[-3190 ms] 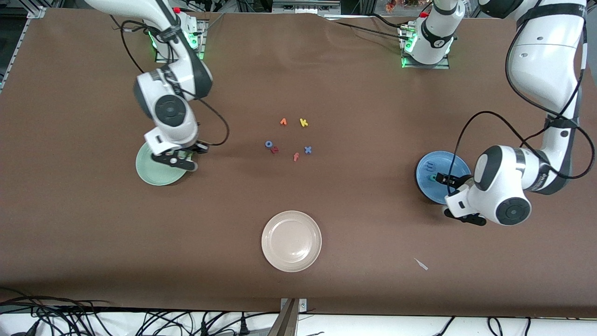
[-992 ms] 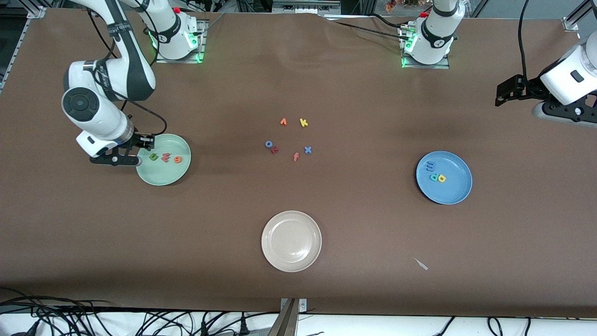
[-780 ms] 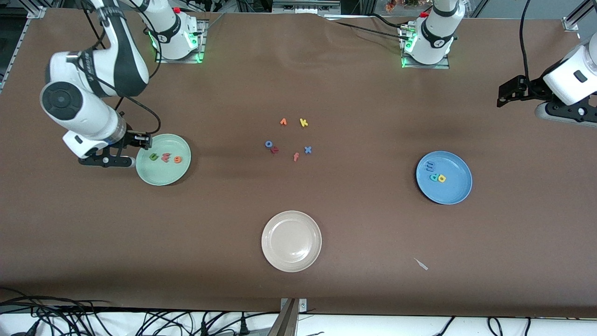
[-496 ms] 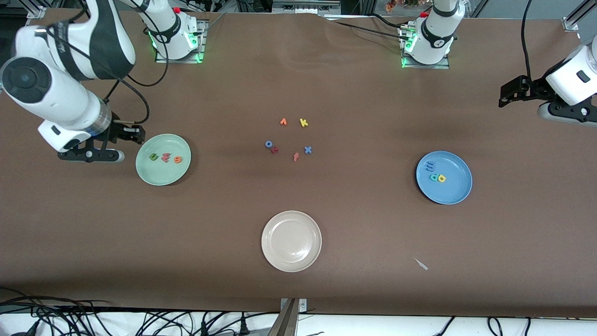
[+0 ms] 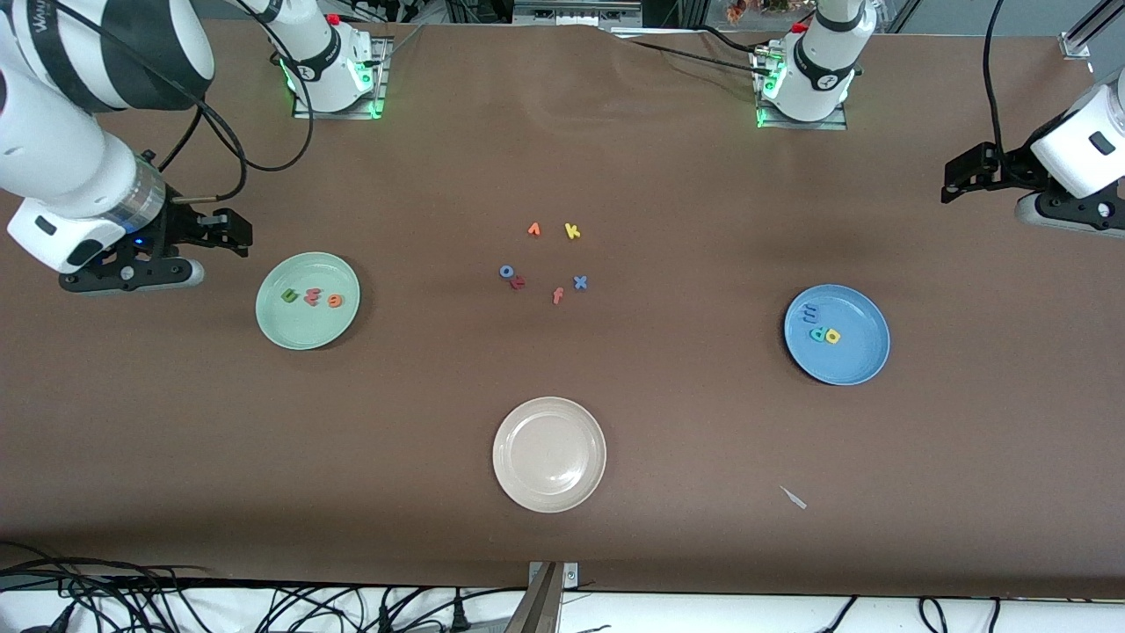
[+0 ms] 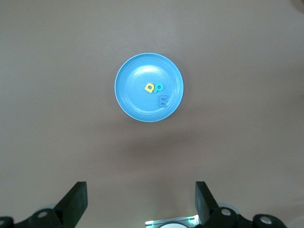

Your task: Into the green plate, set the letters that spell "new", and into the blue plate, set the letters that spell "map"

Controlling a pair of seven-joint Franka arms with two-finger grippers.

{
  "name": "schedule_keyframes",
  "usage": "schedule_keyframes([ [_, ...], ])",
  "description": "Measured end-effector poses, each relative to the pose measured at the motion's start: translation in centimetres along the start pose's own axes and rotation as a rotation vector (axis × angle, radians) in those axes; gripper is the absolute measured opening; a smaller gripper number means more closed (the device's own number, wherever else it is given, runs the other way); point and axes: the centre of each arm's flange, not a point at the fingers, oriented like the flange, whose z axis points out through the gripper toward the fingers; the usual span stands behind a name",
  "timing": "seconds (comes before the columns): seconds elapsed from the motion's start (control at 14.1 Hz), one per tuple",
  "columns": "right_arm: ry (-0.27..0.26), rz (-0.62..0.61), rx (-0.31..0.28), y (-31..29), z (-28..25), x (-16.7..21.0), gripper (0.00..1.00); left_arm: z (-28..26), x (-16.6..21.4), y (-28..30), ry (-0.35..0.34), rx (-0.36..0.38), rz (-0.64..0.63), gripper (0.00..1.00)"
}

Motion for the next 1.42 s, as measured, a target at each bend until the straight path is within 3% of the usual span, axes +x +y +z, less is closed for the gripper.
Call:
schedule_keyframes([
  [0.28, -0.022, 0.009, 0.049, 3.2, -0.6, -0.7, 0.99, 0.0, 0.0, 0.0, 0.003, 0.001, 0.001, 1.0],
  [0.78, -0.053, 0.014, 0.055, 3.5, -2.6, -2.0, 1.0, 0.0, 0.1, 0.0, 0.004, 0.001, 0.002, 1.0],
  [1.13, -0.019, 0.031, 0.061, 4.5, -5.0, -2.2, 1.0, 0.1, 0.1, 0.0, 0.003, 0.0, 0.003, 1.0],
  [1.42, -0.025, 0.03, 0.075, 4.4, -5.6, -2.4, 1.0, 0.1, 0.1, 0.0, 0.002, 0.0, 0.003, 1.0],
])
